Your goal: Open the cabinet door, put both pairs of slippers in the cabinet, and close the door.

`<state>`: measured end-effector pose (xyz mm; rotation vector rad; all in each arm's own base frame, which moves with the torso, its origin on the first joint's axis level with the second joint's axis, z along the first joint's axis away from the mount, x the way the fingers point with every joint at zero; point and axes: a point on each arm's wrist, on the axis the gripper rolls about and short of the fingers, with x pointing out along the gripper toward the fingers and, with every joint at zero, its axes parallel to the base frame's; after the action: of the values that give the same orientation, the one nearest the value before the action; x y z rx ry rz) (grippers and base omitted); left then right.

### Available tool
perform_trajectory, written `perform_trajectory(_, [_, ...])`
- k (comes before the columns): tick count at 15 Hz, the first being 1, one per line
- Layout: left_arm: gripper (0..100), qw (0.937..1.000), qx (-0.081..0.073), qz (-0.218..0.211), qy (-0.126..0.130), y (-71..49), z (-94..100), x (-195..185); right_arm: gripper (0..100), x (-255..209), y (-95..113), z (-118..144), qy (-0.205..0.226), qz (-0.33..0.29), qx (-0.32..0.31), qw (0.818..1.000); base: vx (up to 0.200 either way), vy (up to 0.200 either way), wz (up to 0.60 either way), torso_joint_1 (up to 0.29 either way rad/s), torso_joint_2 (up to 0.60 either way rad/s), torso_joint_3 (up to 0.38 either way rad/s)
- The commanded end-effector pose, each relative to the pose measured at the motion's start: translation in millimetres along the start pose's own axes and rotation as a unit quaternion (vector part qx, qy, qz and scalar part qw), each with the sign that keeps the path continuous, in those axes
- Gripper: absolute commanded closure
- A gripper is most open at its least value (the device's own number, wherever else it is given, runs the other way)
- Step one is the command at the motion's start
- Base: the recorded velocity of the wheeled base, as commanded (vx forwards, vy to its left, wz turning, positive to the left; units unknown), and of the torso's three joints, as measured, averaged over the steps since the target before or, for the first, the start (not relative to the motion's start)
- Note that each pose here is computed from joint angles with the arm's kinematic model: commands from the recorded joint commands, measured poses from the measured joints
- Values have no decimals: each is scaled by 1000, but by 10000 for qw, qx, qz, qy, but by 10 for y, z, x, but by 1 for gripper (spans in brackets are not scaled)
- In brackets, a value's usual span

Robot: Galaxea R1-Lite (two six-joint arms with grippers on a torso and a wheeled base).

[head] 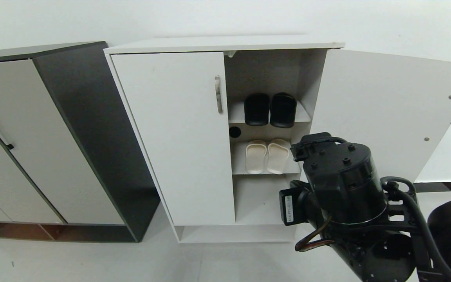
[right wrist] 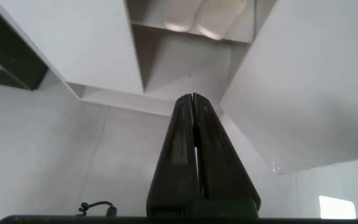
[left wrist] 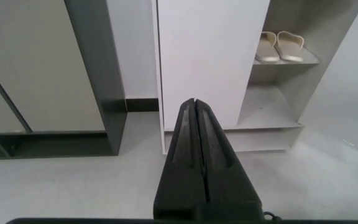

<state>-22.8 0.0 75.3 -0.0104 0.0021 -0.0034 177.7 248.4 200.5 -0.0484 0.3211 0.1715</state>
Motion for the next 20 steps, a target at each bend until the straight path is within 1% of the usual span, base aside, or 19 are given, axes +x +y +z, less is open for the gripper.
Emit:
perform_trajectory(1, [100,10000,-2,2,5,0,0,1,100,18,4,-29,33,-7,-30,10000,0,0,0,0,0,0])
perform_trajectory(9, [100,10000,-2,9,5,0,0,1,100,62,28,-72,91,-33,-86,9999,0,0,0,0,0,0])
perform_trajectory(11, [100,10000,-2,9,5,0,0,1,100,66,36,-62,33,-14,-27,10000,0,0,0,0,0,0])
perform_trajectory(20, [100,10000,-2,9,5,0,0,1,100,79,33,-111,88,-23,-158,9998,0,0,0,0,0,0])
